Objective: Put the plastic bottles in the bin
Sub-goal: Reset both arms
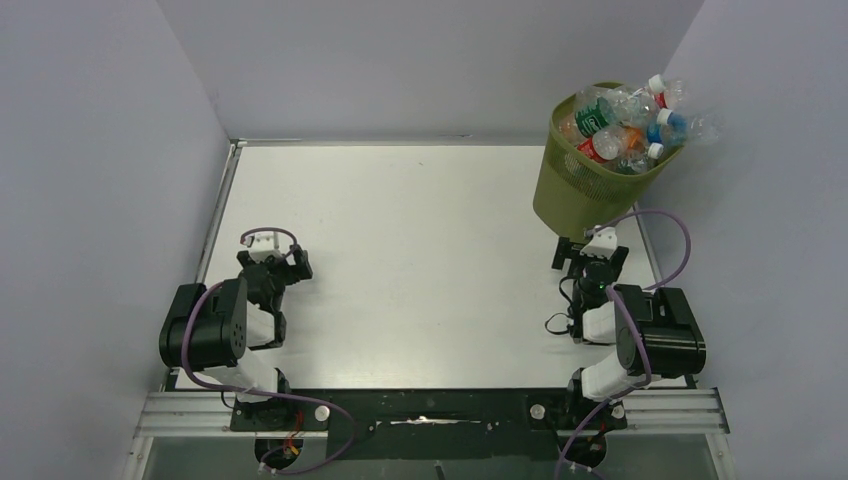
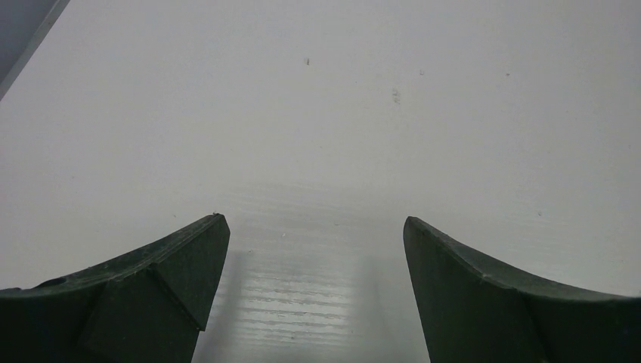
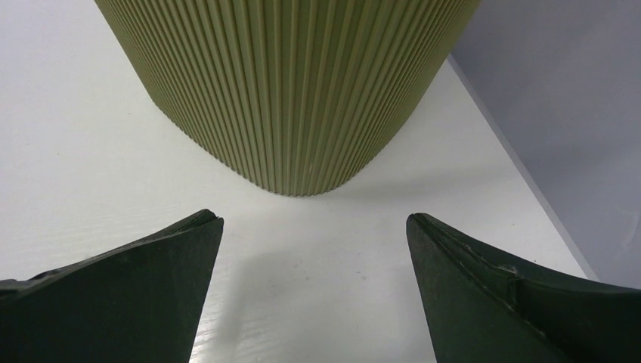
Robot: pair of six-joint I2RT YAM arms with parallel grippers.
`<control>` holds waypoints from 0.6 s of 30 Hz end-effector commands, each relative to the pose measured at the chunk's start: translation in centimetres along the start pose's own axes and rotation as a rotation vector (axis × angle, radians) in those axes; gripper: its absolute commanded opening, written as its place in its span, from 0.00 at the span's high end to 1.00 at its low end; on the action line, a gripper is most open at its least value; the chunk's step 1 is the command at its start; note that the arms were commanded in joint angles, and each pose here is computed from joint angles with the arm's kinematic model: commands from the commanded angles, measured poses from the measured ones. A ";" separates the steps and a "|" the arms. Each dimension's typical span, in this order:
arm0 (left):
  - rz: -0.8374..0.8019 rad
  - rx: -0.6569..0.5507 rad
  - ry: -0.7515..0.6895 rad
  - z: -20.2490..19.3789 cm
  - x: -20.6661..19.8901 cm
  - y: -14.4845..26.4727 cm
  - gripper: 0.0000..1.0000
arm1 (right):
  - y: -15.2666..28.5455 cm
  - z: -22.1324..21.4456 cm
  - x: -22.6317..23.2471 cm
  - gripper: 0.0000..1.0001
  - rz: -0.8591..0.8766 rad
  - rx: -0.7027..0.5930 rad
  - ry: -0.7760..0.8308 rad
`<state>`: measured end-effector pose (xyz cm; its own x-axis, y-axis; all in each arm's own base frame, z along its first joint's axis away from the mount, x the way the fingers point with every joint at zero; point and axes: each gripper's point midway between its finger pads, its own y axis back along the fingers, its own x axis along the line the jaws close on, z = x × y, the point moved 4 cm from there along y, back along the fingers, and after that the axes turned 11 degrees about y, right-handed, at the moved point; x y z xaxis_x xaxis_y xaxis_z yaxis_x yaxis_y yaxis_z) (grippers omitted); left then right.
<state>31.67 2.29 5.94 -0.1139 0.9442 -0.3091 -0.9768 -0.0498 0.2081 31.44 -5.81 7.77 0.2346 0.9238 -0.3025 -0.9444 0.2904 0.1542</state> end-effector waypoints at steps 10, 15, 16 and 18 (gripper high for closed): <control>-0.024 -0.106 -0.035 2.7 -0.9 -1.1 0.13 | -1.2 1.8 -0.4 0.02 -0.001 -0.059 -0.035; -0.023 -0.108 -0.035 2.7 -0.9 -1.1 0.13 | -1.4 1.8 -0.4 0.02 0.015 -0.052 -0.036; -0.023 -0.106 -0.034 2.6 -0.9 -1.1 0.13 | -1.5 1.8 -0.4 0.02 0.020 -0.049 -0.037; -0.023 -0.106 -0.035 2.7 -0.9 -1.1 0.13 | -1.4 1.7 -0.5 0.02 0.019 -0.050 -0.038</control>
<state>32.02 2.12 6.23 -0.1102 0.9485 -0.2969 -0.9789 -0.0518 0.1978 31.90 -6.03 7.48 0.2114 0.9364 -0.2803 -0.9455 0.2686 0.1843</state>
